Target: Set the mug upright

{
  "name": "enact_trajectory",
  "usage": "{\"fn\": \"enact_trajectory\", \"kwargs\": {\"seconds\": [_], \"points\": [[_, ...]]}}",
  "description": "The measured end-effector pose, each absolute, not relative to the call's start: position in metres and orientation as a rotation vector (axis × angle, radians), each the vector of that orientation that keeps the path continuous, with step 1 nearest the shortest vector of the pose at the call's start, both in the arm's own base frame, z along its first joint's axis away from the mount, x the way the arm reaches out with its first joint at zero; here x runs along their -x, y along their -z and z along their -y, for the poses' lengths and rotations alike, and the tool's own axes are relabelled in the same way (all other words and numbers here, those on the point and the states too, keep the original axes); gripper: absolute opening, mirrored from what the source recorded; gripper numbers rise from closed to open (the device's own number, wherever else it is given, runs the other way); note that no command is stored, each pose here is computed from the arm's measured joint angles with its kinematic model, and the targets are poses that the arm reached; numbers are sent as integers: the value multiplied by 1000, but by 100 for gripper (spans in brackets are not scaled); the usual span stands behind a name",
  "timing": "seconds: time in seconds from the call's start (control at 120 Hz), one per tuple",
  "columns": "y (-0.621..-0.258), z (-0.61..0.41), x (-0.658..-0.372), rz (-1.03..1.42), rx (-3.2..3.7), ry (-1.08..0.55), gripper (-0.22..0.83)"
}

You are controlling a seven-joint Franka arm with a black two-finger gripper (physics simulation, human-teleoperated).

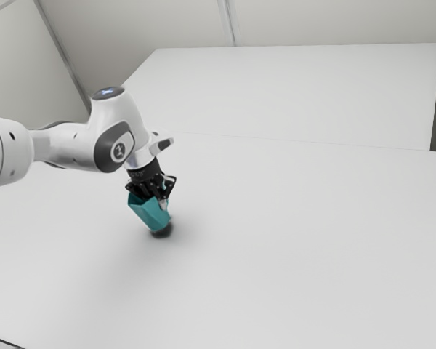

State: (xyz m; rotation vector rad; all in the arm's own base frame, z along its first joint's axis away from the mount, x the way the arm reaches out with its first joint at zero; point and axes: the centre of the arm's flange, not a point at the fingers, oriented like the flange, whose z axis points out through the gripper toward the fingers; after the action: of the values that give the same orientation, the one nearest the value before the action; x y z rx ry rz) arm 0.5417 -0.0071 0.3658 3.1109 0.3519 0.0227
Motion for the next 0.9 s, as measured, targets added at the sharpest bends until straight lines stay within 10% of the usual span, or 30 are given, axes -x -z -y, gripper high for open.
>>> {"fn": "enact_trajectory", "kwargs": {"seconds": [0.5,0.9], "points": [[-338,-31,-548,-850,-3029,9,-16],[-370,-22,-544,-925,-3023,-49,47]]}}
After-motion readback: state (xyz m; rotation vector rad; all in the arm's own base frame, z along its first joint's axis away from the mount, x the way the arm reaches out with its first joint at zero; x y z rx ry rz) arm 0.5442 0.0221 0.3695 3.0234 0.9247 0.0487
